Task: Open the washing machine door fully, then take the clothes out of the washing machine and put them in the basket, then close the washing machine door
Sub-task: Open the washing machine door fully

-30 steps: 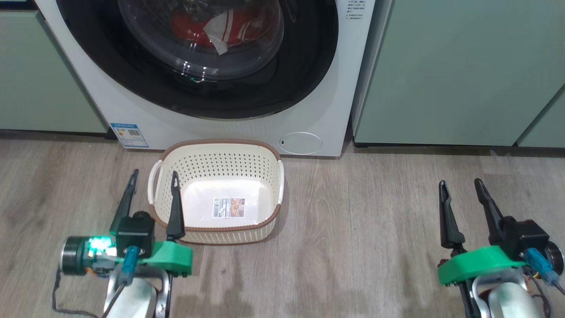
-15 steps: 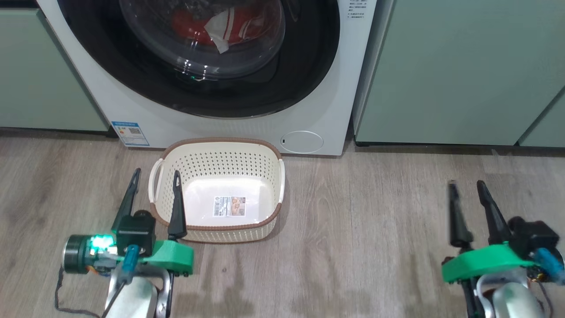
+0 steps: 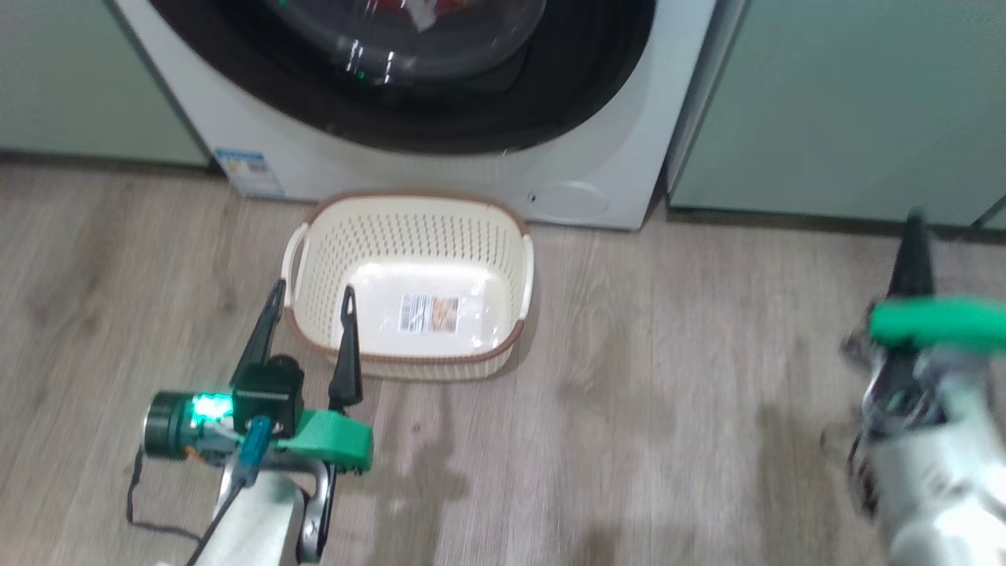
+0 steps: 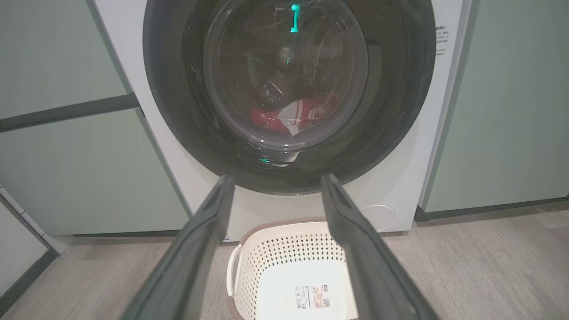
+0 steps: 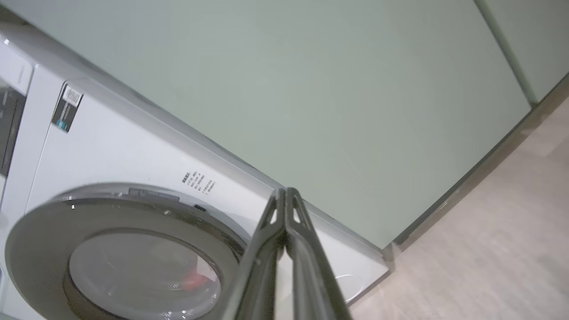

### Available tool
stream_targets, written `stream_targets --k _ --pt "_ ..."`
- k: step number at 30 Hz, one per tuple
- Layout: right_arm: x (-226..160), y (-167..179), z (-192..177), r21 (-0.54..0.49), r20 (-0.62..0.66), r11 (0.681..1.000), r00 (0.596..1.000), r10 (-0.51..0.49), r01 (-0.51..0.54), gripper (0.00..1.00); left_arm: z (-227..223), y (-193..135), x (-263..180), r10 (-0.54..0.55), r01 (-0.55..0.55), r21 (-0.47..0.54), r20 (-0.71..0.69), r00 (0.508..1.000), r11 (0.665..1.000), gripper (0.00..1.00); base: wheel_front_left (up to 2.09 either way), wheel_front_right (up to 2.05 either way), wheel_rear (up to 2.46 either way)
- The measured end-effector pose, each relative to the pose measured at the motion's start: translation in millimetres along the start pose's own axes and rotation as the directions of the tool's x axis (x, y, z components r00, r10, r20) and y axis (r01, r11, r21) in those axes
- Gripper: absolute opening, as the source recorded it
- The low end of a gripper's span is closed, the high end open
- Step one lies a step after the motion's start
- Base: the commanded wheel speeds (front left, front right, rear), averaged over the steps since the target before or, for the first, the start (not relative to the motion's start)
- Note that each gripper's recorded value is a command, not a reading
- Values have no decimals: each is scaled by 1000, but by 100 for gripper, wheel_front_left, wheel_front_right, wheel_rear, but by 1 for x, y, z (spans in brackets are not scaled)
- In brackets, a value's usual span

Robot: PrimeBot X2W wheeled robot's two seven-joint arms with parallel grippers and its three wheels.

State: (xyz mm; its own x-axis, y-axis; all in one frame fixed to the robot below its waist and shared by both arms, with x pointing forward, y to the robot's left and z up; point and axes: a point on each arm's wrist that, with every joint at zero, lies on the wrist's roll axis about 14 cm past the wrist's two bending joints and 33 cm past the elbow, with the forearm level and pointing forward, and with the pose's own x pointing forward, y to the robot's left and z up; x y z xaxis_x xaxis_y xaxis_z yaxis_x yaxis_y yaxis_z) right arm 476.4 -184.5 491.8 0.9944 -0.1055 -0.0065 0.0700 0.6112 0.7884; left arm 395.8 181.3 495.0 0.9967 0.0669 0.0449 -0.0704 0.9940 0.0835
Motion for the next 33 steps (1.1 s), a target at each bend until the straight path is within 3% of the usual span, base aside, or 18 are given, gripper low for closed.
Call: stream_targets --k 6,10,15,23,33 --pt "68 27 16 198 -79 978 993 82 -66 0 -16 -1 15 6 -6 -9 -40 999 1000 100 0 0 0" --pt "114 60 6 284 -200 950 961 192 -130 0 -34 -3 28 -4 4 -3 -83 997 1000 100 0 0 0" --pt "142 98 -17 289 -334 933 890 310 -217 0 -50 -1 34 5 -4 3 -121 993 1000 100 0 0 0" --pt "177 137 -42 270 -463 912 789 404 -308 0 -68 -5 43 -5 3 -7 -162 987 1000 100 0 0 0" --pt "201 151 -78 255 -566 911 713 413 -325 0 -84 -7 52 5 -7 -8 -194 981 1000 100 0 0 0"
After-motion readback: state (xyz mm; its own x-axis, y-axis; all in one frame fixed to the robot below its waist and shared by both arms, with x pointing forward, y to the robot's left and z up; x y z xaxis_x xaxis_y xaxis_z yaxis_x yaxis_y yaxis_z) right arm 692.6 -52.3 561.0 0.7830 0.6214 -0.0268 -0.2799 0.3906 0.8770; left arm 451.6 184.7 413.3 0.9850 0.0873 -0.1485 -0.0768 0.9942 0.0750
